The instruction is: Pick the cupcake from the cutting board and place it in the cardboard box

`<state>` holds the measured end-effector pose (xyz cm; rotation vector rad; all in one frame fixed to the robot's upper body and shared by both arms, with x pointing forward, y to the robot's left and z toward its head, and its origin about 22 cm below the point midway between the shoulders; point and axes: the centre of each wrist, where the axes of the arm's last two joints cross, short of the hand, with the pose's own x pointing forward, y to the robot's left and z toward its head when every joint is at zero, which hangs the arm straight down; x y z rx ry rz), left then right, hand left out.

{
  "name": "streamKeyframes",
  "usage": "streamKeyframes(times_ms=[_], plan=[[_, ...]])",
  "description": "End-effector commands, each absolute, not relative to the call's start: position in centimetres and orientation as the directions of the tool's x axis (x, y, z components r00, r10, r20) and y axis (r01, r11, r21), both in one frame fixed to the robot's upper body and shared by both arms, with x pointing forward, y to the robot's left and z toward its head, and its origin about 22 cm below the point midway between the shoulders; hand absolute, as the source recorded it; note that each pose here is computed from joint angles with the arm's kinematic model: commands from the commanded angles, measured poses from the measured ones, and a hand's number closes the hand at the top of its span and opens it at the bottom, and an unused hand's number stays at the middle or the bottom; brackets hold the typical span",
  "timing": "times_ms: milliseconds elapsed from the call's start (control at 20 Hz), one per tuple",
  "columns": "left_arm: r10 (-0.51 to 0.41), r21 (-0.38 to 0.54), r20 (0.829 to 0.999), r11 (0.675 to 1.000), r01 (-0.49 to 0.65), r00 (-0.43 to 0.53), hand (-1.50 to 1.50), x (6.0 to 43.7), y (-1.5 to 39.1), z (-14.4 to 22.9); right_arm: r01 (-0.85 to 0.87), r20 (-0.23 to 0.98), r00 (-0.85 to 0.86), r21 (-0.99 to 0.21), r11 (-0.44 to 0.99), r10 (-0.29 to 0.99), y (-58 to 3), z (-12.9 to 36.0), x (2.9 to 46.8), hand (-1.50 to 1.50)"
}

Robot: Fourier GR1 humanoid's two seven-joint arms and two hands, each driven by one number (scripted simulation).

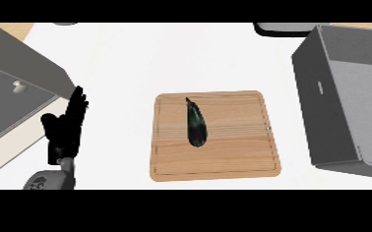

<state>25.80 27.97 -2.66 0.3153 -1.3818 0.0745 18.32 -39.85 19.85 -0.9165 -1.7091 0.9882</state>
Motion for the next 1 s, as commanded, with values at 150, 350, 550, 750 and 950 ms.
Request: streamKeyframes(times_ms=[150,350,550,750,950], plan=[[-0.136,0.174,0.973,0.964,-0.203,0.187,0.0,26.8,27.0,-1.9,0.129,0.382,-0.271,-0.895,0.427,0.883,-45.6,18.4,22.3,1.5],[-0.123,0.157,0.977,0.968,-0.195,0.176,0.0,26.1,26.6,-3.1,0.128,0.328,-0.252,-0.921,0.367,0.911,-46.1,16.5,24.7,1.5],[-0.145,0.176,0.975,0.967,-0.184,0.17,0.0,27.8,27.3,-1.3,0.095,0.397,-0.152,-0.906,0.413,0.905,-45.0,13.9,28.0,1.5],[-0.141,0.172,0.973,0.971,-0.166,0.181,0.0,26.3,27.0,-2.1,0.003,0.516,-0.122,-0.854,0.52,0.848,-47.1,10.9,29.2,-1.5],[-0.153,0.185,0.973,0.964,-0.191,0.174,0.0,27.9,27.7,-1.5,-0.036,0.623,-0.201,-0.776,0.63,0.756,-48.0,11.7,31.0,-1.5]])
